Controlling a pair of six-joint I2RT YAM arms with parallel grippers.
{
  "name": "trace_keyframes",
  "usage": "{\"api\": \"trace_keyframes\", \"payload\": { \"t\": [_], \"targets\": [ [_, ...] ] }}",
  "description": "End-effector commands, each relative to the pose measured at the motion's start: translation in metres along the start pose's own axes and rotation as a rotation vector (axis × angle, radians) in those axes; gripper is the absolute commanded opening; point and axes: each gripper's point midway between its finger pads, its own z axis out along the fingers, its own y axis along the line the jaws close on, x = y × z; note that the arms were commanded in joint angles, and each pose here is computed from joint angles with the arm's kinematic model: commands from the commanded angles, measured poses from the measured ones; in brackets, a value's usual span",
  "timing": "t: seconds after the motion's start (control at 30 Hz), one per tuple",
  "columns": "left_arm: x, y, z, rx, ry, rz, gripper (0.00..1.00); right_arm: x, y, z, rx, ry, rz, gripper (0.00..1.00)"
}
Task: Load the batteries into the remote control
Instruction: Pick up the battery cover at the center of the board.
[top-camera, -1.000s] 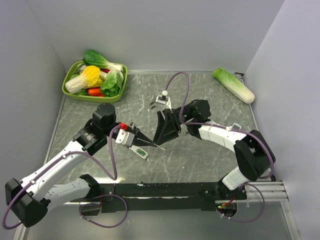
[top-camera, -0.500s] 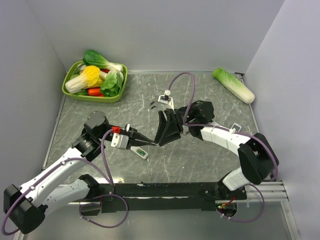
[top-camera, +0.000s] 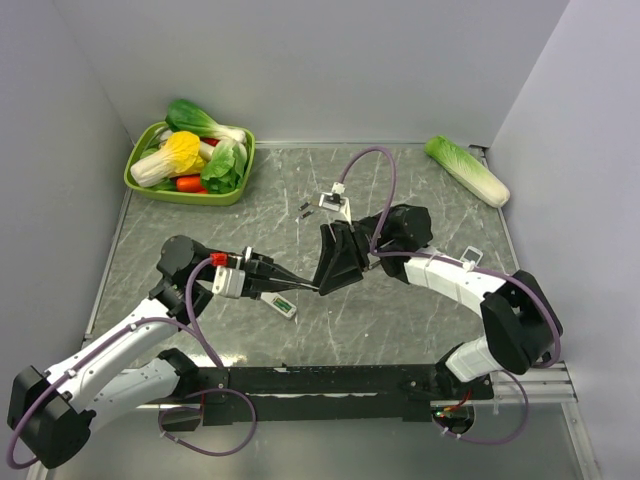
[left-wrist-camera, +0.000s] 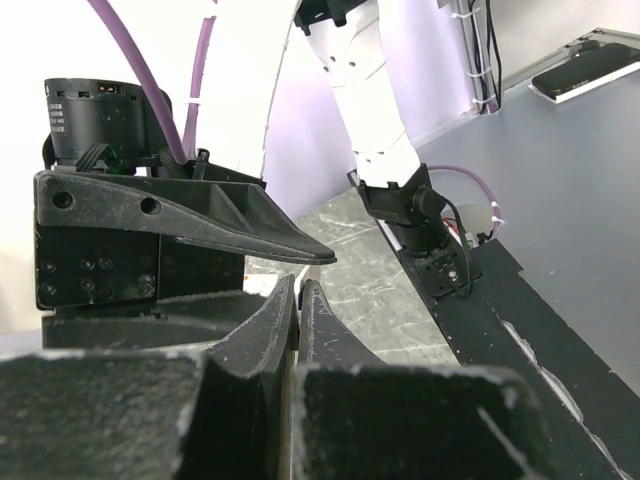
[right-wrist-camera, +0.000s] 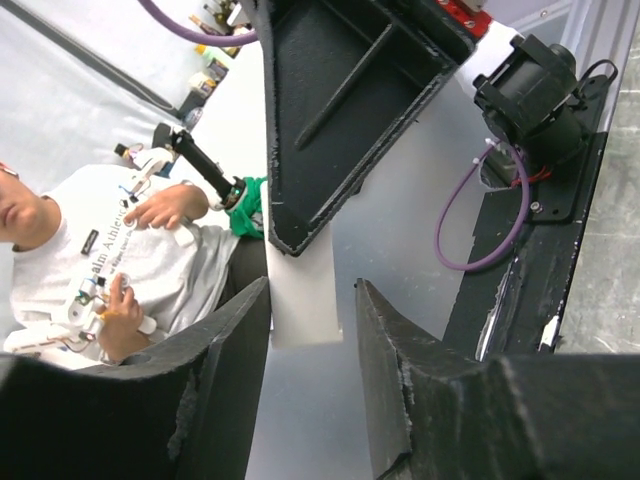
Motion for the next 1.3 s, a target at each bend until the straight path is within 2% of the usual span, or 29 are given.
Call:
{"api": "trace_keyframes", "payload": {
  "t": [0.0,0.13,0.23,0.27,0.37,0.43,0.53,0.6,0.63,0.67,0.77,0.87,0.97,1.07,1.1,1.17,1.2,1.27],
  "targets": [
    [-0.019,0.0,0.0,0.013,-0.042,0.072,0.01,0.025,0.026,-0.007,-0.03,0.149,-0.422,0.43],
    [-0.017,-0.002,0.0,0.026,-0.035,0.063,0.01,0.025,0.028,-0.007,-0.03,0.15,-0.433,0.38],
    [-0.015,-0.002,0.0,0.028,-0.031,0.056,0.01,0.024,0.03,-0.007,-0.029,0.153,-0.441,0.26],
    [-0.013,-0.003,0.0,0.027,-0.029,0.052,0.01,0.025,0.03,-0.007,-0.029,0.154,-0.442,0.18],
    [-0.012,-0.001,0.0,0.023,-0.021,0.055,0.04,0.026,0.031,-0.007,-0.03,0.163,-0.446,0.06],
    [-0.009,0.001,0.0,0.017,-0.006,0.047,0.07,0.026,0.031,-0.008,-0.028,0.164,-0.447,0.03],
    [-0.006,0.004,0.0,0.011,0.017,0.04,0.22,0.026,0.03,-0.008,-0.027,0.167,-0.449,0.0],
    [-0.005,0.006,-0.001,0.002,0.028,0.044,0.41,0.024,0.029,-0.008,-0.026,0.167,-0.447,0.0],
    [-0.002,0.005,-0.001,-0.003,0.042,0.022,0.54,0.024,0.028,-0.009,-0.024,0.167,-0.446,0.0],
    [-0.003,0.007,-0.003,-0.019,0.048,0.033,0.76,0.024,0.028,-0.009,-0.023,0.166,-0.447,0.0],
    [-0.004,0.012,-0.007,-0.08,0.073,0.043,0.92,0.02,0.025,-0.012,-0.01,0.155,-0.45,0.0],
    [-0.006,0.016,-0.014,-0.152,0.1,0.051,0.96,0.012,0.022,-0.019,0.019,0.114,-0.461,0.0],
    [-0.006,0.032,-0.027,-0.314,0.137,0.026,0.99,0.003,0.016,-0.025,0.044,0.084,-0.454,0.0],
    [-0.004,0.055,-0.051,-0.552,0.163,-0.017,0.99,-0.008,0.006,-0.031,0.065,0.044,-0.449,0.0],
    [-0.003,0.07,-0.066,-0.687,0.179,-0.03,0.99,-0.012,0.004,-0.033,0.07,0.032,-0.451,0.0],
    [-0.008,0.078,-0.083,-0.825,0.153,-0.085,0.99,-0.028,-0.004,-0.039,0.091,-0.026,-0.449,0.0],
    [-0.009,0.088,-0.1,-0.955,0.151,-0.105,1.0,-0.034,-0.008,-0.042,0.1,-0.05,-0.468,0.0],
    [-0.016,0.09,-0.112,-1.047,0.107,-0.164,0.99,-0.056,-0.015,-0.047,0.13,-0.139,-0.481,0.0]
  ]
}}
